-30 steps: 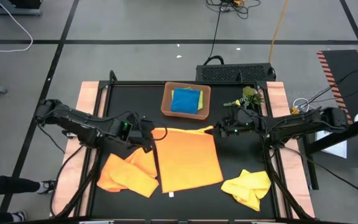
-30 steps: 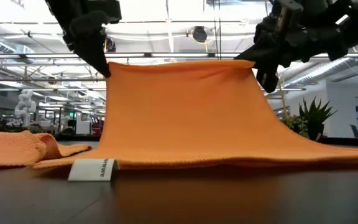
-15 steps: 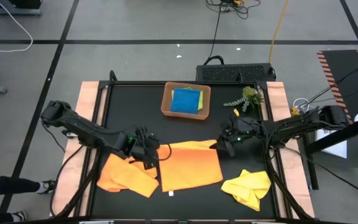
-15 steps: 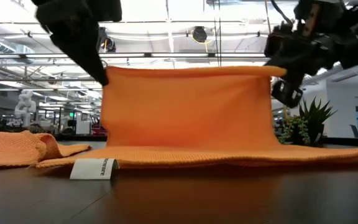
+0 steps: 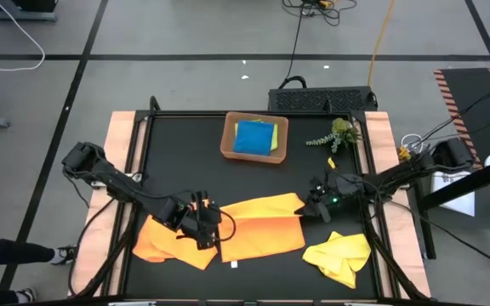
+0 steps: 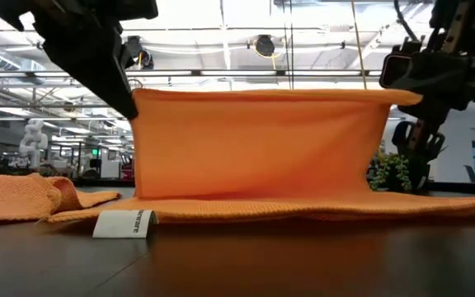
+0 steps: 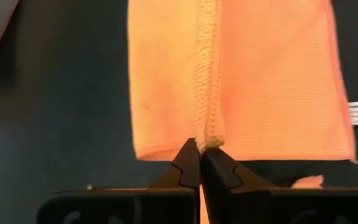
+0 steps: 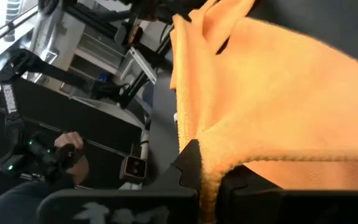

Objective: Fold microfiber towels
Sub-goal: Fold the orange microfiber towel

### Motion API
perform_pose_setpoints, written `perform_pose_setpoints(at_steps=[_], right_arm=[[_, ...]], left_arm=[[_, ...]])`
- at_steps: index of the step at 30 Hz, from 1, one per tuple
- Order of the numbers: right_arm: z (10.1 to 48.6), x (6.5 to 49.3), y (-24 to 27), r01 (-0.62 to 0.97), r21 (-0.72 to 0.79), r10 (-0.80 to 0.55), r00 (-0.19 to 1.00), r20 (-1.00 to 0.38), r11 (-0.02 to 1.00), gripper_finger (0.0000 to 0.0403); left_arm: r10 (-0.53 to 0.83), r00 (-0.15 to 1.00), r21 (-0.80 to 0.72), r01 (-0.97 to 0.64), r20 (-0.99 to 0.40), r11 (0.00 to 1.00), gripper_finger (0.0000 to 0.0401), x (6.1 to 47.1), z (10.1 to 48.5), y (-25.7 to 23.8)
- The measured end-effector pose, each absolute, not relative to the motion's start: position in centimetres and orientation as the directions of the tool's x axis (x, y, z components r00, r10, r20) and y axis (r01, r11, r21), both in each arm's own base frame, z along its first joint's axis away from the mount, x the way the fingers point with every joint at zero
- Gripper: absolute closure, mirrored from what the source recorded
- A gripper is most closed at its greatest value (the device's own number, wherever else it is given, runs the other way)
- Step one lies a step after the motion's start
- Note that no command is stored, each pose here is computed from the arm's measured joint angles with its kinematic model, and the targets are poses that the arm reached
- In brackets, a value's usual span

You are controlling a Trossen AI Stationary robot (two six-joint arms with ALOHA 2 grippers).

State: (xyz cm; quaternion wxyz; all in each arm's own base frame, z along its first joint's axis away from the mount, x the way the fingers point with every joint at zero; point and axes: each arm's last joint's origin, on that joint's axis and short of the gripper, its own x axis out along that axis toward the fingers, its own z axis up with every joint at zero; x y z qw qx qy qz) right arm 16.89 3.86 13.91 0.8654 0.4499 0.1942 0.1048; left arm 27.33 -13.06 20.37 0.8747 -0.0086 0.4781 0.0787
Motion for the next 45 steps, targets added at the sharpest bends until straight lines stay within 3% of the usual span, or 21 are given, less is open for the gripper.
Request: perform_pose_setpoints(at_steps=[9, 21, 35, 39, 45], right_arm=[[13.8, 16.3, 6.1, 0.005, 0.819, 0.354, 0.9, -0.253, 0.573, 0.0403], [12.9, 16.3, 7.6, 0.024, 0.813, 0.354, 0.893, -0.279, 0.582, 0.0403], [14.0, 17.9, 3.2, -0.016, 0.744, 0.199, 0.967, -0.158, 0.668, 0.0403], [13.8, 18.0, 2.3, 0.011, 0.739, 0.184, 0.966, -0.181, 0.673, 0.0403], [13.2, 17.6, 3.8, -0.005, 0.766, 0.292, 0.926, -0.239, 0.643, 0.0403]], left_arm=[[0.147, 0.504, 0.075, -0.162, -0.851, 0.984, 0.04, 27.0, 20.4, -13.0], [0.272, 0.459, 0.23, -0.147, -0.846, 0.962, 0.04, 27.1, 25.1, -13.0], [0.47, 0.264, 0.437, -0.176, -0.842, 0.882, 0.0401, 26.9, 25.1, -8.2], [0.46, 0.243, 0.427, -0.176, -0.854, 0.887, 0.0401, 27.3, 25.1, -7.2], [0.326, 0.314, 0.31, -0.103, -0.891, 0.945, 0.0401, 27.4, 23.9, -9.2]])
